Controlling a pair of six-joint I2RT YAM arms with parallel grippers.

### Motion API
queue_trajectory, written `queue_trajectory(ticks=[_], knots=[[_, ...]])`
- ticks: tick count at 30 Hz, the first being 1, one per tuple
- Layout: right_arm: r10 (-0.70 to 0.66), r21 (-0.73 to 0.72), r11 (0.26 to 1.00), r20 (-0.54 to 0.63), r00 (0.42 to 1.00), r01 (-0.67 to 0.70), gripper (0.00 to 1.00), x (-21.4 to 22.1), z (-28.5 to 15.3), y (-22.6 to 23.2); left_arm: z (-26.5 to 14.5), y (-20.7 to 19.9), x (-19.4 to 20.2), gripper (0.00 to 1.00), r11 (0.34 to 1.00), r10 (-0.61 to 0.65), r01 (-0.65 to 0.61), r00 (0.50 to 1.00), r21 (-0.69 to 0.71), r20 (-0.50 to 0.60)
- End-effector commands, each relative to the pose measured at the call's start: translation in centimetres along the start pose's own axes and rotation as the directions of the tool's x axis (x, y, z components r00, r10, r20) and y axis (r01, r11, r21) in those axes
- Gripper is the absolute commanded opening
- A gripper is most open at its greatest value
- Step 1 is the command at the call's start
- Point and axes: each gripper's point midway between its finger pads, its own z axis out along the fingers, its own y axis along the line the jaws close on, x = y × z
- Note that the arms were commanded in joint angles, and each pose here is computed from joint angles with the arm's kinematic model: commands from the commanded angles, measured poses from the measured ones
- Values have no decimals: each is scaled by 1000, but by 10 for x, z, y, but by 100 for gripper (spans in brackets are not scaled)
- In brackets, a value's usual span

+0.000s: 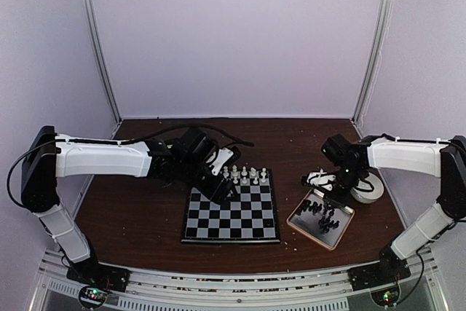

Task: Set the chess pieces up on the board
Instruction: Pick up the pawn from the storage box.

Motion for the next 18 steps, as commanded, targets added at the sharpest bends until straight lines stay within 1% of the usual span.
queue_trajectory(ticks=[1, 4, 9, 12, 18], knots=[[-2, -2, 1000, 29, 1000, 2, 31, -17, 0, -8, 3, 3, -7, 68, 1000, -29, 29, 999, -11, 41], [-5, -19, 1000, 26, 1000, 6, 30, -22, 2, -9, 5, 3, -5, 68, 999, -38, 38, 999, -10, 39], [-3, -51, 999, 26, 1000, 5, 25, -32, 5, -10, 8, 5, -2, 69, 999, -42, 42, 999, -15, 29], [-4, -61, 998, 12, 1000, 5, 23, -31, 9, -9, 9, 6, 1, 69, 999, -45, 45, 999, -16, 21], [-9, -78, 997, -10, 1000, 8, 23, -25, 15, -4, 17, 8, 14, 69, 998, -62, 62, 998, -16, -16]])
